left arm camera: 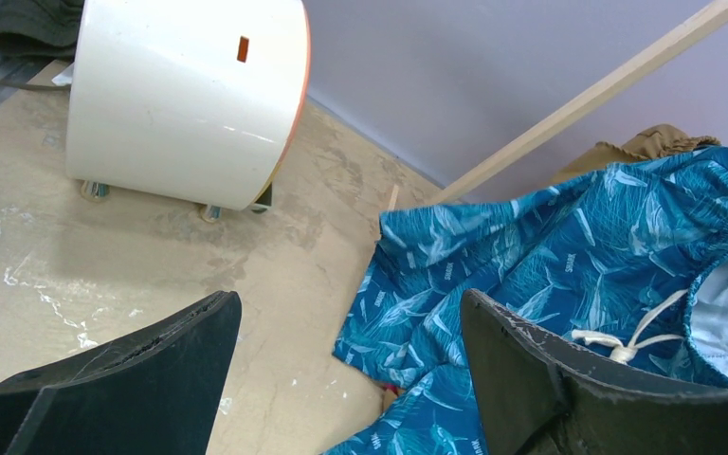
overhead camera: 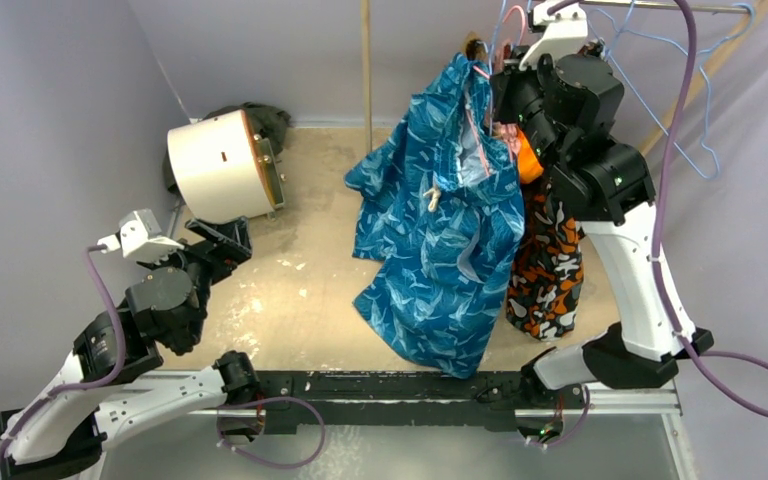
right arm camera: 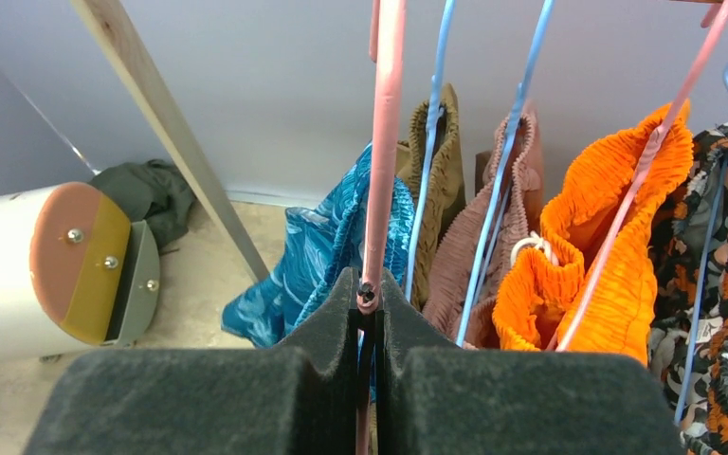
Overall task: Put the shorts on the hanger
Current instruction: Place the hanger at the clothesline.
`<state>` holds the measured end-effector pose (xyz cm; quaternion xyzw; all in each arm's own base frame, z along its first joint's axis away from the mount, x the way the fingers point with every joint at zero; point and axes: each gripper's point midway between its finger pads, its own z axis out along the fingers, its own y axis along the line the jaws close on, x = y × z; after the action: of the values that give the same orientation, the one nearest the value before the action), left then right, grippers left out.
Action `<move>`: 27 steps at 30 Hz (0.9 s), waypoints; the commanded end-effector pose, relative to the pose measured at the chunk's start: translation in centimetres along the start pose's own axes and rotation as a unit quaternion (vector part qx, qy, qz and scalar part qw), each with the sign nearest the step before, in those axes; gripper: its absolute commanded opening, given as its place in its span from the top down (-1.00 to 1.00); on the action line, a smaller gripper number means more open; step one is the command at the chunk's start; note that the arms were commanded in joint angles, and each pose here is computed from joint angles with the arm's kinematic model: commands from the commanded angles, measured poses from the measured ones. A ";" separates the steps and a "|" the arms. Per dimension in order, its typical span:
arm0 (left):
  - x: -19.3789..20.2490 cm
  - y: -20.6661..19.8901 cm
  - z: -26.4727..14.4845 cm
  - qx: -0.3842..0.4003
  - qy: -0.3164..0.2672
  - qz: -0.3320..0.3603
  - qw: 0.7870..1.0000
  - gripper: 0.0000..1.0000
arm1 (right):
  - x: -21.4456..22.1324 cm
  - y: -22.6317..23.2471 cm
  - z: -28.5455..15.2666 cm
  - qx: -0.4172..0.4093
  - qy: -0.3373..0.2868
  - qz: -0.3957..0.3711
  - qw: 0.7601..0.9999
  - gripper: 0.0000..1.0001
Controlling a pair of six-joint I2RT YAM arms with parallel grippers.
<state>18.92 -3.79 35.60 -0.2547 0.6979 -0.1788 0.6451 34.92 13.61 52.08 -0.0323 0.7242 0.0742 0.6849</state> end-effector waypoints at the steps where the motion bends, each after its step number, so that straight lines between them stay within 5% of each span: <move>1: 0.4 -0.5 0.3 0.004 0.001 0.008 1.000 -0.71 | -2.0 -0.5 0.8 0.015 -0.038 -0.002 0.999 1.00; 13: 1.7 -1.3 0.8 0.009 0.011 0.016 1.000 -0.71 | -8.7 -0.8 -1.7 0.003 -0.162 0.036 0.986 1.00; 27: 4.6 -2.1 1.2 0.031 0.042 0.006 0.999 -0.71 | -2.4 4.3 5.8 -0.064 -0.113 0.030 0.991 1.00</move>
<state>19.93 -6.98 32.74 -0.2230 0.7242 -0.1812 0.6269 39.55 17.69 50.87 -0.0509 0.6886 0.1098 0.7149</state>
